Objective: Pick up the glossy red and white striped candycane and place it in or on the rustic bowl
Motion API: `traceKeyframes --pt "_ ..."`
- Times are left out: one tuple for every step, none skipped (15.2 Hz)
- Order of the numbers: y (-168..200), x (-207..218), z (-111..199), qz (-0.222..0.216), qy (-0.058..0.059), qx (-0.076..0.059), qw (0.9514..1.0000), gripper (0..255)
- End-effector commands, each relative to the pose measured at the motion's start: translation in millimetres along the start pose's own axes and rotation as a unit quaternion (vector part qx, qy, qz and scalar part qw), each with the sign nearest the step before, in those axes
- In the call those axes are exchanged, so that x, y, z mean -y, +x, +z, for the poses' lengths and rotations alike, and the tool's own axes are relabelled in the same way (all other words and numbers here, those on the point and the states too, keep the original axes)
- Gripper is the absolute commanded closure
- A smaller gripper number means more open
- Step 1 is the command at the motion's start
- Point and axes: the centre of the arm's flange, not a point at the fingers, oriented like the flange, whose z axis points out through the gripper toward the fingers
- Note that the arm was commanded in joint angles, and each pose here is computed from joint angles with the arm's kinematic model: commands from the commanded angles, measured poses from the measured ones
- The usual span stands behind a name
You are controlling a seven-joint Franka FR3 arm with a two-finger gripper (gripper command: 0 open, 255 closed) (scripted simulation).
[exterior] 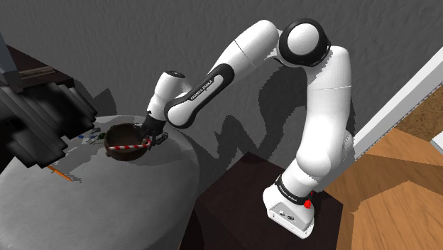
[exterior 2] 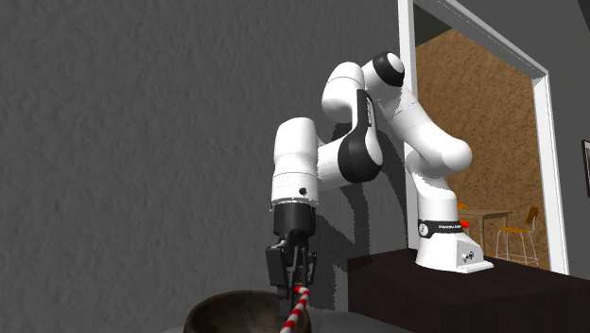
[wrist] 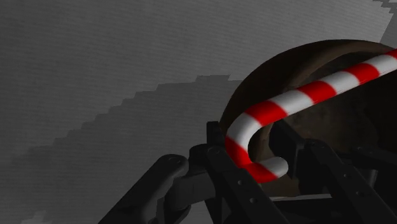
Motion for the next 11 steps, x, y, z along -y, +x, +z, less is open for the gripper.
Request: traceKeyframes --pt "-0.2 -0.5 0.6 0.0 -0.001 0.0 1.0 255" --pt "-0.1 -0.4 0.5 0.0 -0.001 0.0 1.0 255" --pt "-0.1 -0.4 0.4 0.0 -0.001 0.0 1.0 255" --pt "-0.8 0.9 -4.6 0.0 -0.001 0.0 1.0 255" --pt "-1.4 2.3 -9.7 0.0 -0.001 0.0 1.0 255" --pt "-2.0 3.7 -14.8 0.0 -0.001 0.0 1.0 255" --pt "-2.6 5.0 -19.8 0.0 -0.001 0.0 1.0 255" --pt "-3.2 6.4 -24.9 0.0 -0.001 0.0 1.0 255" --pt "-3.9 7.8 -30.0 0.0 -0.001 0.0 1.0 255" --pt "-4.5 9.1 -35.0 0.0 -0.001 0.0 1.0 255" --pt "-5.1 10.5 -40.1 0.0 -0.001 0.0 1.0 255"
